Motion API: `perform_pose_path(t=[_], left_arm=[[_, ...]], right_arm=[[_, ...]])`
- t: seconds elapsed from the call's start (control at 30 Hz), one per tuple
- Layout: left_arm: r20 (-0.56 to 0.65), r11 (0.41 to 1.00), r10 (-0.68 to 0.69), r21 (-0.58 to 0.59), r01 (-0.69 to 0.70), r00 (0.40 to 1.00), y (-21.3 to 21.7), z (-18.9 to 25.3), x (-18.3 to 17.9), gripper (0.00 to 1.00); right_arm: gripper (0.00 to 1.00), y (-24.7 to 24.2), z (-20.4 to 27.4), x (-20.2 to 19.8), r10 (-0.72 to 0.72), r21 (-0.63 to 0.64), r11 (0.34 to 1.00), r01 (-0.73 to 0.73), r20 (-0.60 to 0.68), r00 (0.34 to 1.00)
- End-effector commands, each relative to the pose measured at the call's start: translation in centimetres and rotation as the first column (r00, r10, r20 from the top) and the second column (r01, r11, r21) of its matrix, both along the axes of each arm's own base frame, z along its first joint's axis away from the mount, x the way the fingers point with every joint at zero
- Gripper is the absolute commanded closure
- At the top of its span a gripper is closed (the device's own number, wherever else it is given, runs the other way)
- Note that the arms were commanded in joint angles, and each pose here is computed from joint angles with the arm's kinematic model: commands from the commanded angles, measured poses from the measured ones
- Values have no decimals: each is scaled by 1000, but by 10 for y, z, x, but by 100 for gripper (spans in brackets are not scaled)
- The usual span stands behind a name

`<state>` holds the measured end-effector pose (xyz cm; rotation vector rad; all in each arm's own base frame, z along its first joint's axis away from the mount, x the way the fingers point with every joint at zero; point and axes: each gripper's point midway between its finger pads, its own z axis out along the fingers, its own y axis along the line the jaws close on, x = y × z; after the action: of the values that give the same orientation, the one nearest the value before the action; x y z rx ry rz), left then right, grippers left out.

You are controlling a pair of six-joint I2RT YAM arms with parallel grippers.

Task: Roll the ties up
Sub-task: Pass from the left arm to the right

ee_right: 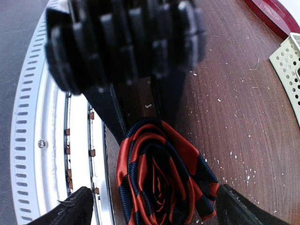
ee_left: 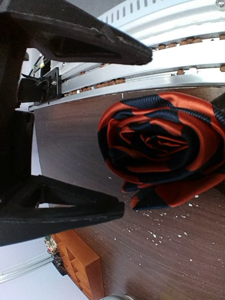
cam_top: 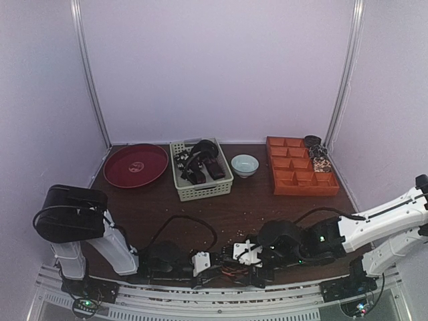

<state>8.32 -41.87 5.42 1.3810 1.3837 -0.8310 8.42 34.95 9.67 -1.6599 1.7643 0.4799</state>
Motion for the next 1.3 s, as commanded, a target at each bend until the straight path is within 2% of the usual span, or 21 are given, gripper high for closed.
perform_pose_path(t=[0.0,0.1,0.23,0.4,0.83,0.93,1.13,1.27], left_arm=[[15,1000,19,-4,-19,1000,6,-7,3,72],[15,1000,21,-5,-21,1000,6,-9,3,70],[17,1000,22,6,-22,1000,5,-13,4,69],[19,1000,19,21,-20,1000,5,-18,4,69],[22,998,23,50,-24,999,8,-31,5,69],[21,998,24,56,-25,999,8,-34,5,69],[25,998,27,62,-29,999,9,-38,6,68],[27,998,33,58,-34,999,8,-36,7,68]], right_arm=[[7,13,5,8,26,13,1000,-28,85,996],[1,15,6,13,19,45,999,-25,135,991],[0,16,5,16,26,62,997,-37,164,986],[0,16,-6,6,84,46,995,-91,130,988],[0,13,-35,22,118,12,993,-118,45,992],[5,8,-37,24,112,25,993,-113,23,993],[26,4,-47,20,129,17,992,-129,-27,991],[25,5,-50,22,126,16,992,-125,-33,992]])
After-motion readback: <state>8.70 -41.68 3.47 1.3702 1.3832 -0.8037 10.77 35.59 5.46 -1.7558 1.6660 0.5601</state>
